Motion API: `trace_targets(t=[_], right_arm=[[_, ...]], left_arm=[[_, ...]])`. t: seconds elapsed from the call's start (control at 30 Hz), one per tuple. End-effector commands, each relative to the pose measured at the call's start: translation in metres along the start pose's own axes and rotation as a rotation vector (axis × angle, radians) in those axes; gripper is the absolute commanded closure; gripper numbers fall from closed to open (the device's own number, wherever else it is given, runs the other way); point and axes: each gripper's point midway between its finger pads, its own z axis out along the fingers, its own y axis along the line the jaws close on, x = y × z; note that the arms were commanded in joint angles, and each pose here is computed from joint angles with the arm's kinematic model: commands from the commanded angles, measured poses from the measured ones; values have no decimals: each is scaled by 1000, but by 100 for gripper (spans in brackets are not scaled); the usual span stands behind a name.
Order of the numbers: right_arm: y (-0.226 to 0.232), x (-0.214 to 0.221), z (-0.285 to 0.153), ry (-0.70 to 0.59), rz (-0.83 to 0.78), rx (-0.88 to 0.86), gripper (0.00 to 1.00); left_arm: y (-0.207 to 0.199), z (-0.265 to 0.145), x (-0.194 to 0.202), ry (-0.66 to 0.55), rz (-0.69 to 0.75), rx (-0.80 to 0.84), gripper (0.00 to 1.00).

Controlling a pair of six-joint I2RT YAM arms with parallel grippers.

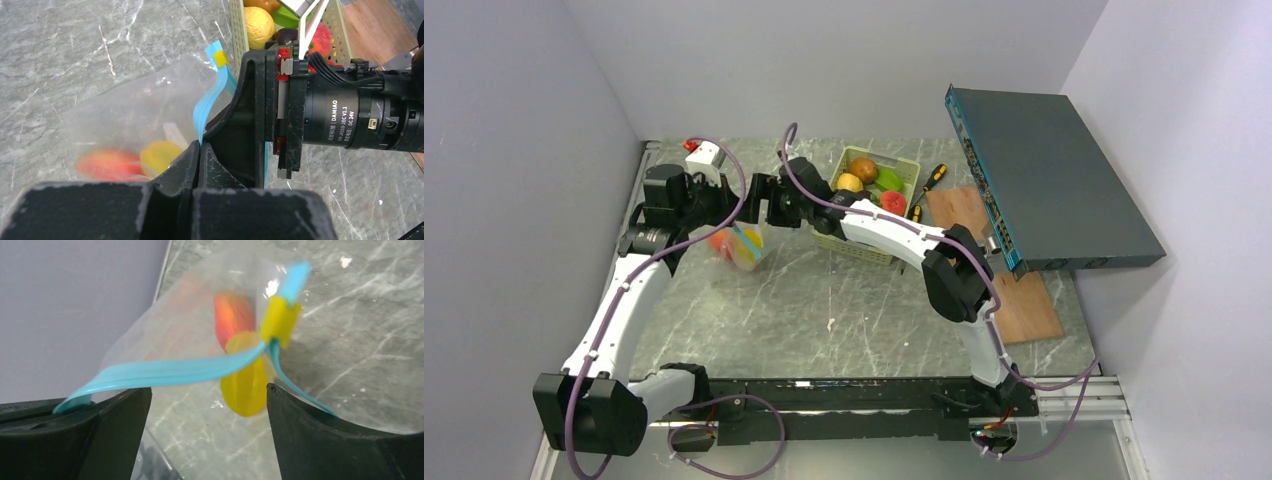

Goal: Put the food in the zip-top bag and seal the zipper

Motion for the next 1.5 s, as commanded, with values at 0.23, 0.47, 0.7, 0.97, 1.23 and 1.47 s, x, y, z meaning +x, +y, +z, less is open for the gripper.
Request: trace_targets(t=[0.23,0.47,0.7,0.97,1.23,1.47], right_arm=[[16,-28,-35,-69,-145,37,16],[8,-32,-67,-80,-283,99,19],[-1,-53,-114,-148,-420,198,23],[-88,-83,-166,-256,-427,528,22],[-178,-100,-162,-172,-278,709,19],[-204,-103,-137,-143,-272,773,22]], left_arm=[[2,-4,-12,-40,19,-24,100],[19,-4,-8,-14,7,-119,100],[24,-2,-4,6,7,-139,100],[22,0,-3,14,5,-126,100],[22,2,-1,23,5,-120,100],[21,4,0,32,3,-112,100]])
